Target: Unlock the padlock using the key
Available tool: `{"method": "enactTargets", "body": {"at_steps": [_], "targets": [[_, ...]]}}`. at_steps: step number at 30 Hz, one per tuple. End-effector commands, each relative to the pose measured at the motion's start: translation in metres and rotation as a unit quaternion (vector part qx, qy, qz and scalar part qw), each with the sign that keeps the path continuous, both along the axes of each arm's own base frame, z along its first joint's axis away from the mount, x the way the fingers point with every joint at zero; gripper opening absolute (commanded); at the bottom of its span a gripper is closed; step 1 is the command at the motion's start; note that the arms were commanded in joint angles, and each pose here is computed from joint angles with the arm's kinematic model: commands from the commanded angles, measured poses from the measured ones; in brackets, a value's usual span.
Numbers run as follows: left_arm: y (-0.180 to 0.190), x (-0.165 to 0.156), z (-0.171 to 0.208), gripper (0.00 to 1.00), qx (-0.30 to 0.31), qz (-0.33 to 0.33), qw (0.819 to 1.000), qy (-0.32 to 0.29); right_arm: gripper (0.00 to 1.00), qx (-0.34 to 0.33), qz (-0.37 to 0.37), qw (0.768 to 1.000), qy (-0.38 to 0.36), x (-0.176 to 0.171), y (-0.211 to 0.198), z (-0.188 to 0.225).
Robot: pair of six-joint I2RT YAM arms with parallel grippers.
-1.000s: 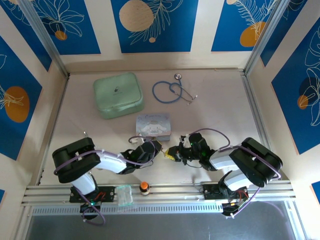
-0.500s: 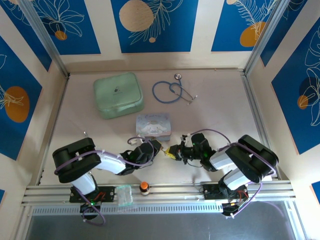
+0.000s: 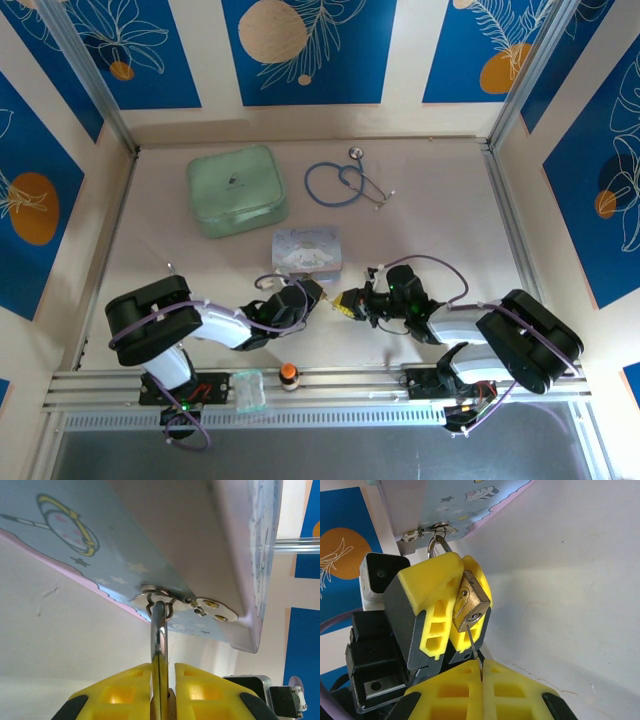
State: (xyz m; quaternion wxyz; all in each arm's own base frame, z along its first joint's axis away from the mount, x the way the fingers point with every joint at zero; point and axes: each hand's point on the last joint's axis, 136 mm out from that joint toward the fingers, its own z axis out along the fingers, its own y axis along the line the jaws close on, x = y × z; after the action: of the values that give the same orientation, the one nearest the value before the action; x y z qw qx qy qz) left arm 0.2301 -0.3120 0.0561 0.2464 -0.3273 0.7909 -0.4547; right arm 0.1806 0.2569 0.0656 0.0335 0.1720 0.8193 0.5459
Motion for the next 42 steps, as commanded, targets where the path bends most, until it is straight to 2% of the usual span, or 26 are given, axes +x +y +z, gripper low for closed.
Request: {"method": "enactTargets", "body": {"at_steps": [1,14,22,30,42], "targets": [[-0.007,0.001,0.011,0.07,-0.027,0.003,1.000,-0.008,0.00,-0.012,-0.002,1.000,0.003,0.000,-0.001,-0.004],[-0.014,-0.002,0.016,0.07,-0.047,-0.006,0.999,-0.006,0.00,0.024,0.000,1.000,-0.020,0.013,0.017,0.008],[-0.006,0.000,0.012,0.07,-0.029,0.007,1.000,-0.007,0.00,-0.031,-0.022,0.999,0.016,0.004,0.001,-0.012],[-0.009,0.000,0.012,0.07,-0.028,0.004,1.000,-0.002,0.00,-0.015,-0.018,1.000,0.001,0.007,0.010,-0.003],[-0.009,0.000,0.014,0.07,-0.028,0.008,1.000,-0.002,0.00,-0.029,-0.044,0.999,-0.013,0.007,-0.001,0.000]]}}
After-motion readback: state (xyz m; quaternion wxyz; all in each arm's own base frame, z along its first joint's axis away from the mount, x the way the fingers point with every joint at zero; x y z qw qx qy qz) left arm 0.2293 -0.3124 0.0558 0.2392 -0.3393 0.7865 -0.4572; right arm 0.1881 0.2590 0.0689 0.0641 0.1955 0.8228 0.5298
